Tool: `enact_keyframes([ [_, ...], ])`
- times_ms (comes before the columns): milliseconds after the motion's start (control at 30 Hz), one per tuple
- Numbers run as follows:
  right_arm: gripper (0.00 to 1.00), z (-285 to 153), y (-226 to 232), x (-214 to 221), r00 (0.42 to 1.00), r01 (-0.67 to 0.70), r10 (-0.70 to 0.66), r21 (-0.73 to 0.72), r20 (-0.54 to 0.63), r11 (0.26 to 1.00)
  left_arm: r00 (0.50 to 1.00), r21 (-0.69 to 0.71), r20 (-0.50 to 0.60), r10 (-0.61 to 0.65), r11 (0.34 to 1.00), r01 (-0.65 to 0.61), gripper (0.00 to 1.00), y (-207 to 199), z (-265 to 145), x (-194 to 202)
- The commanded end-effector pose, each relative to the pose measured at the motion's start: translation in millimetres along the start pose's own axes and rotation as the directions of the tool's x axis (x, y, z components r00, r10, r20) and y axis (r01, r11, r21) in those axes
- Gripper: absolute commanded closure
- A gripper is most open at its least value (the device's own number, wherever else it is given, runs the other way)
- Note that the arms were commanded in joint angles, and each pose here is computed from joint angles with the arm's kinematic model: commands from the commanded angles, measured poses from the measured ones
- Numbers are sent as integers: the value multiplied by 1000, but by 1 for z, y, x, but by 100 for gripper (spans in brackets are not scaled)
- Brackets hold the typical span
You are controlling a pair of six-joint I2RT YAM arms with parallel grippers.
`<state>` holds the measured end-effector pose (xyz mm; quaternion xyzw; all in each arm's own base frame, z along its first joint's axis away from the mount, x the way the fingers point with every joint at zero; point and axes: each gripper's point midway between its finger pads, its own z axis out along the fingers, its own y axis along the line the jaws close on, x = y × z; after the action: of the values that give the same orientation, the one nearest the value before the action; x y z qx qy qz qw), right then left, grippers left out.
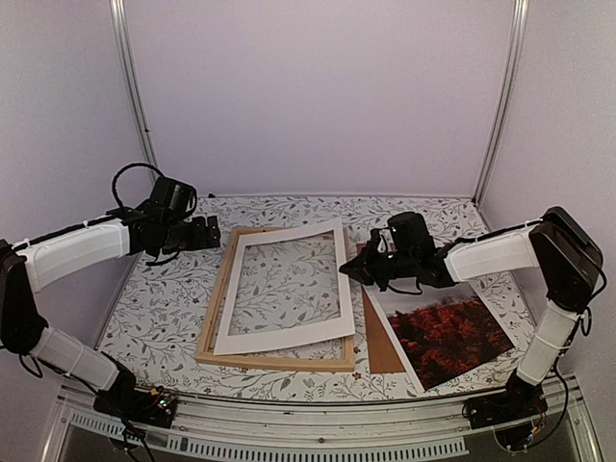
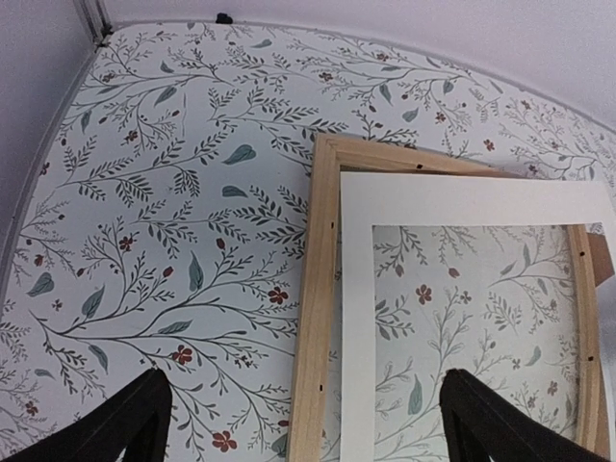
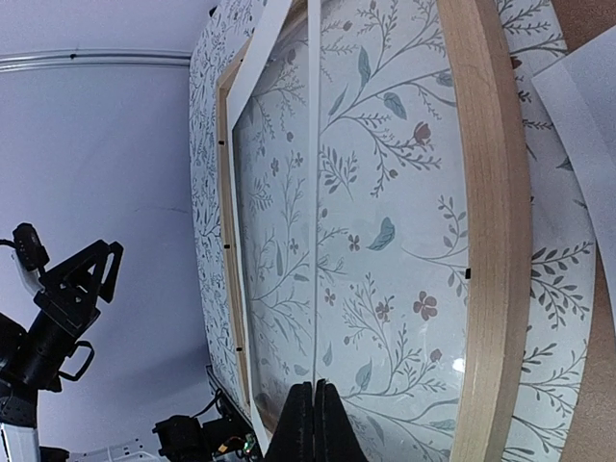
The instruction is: Put the photo into the frame
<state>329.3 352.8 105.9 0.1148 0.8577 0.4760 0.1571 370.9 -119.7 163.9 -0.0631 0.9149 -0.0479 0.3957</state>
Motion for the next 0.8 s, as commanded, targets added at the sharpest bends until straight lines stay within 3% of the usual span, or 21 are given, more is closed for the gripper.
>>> enact_keyframes([
  [0, 100, 4, 15, -3, 999, 16, -15, -23, 34, 1000, 999, 19, 29, 13, 1000, -14, 0, -9, -2, -8],
  [367, 100, 7, 15, -6, 995, 20, -21, 10, 96, 1000, 999, 21, 30, 20, 1000, -21, 0, -10, -2, -7],
  [767, 100, 26, 13, -1, 996, 45, -47, 27, 82, 999, 999, 24, 26, 28, 999, -28, 0, -10, -1, -5],
])
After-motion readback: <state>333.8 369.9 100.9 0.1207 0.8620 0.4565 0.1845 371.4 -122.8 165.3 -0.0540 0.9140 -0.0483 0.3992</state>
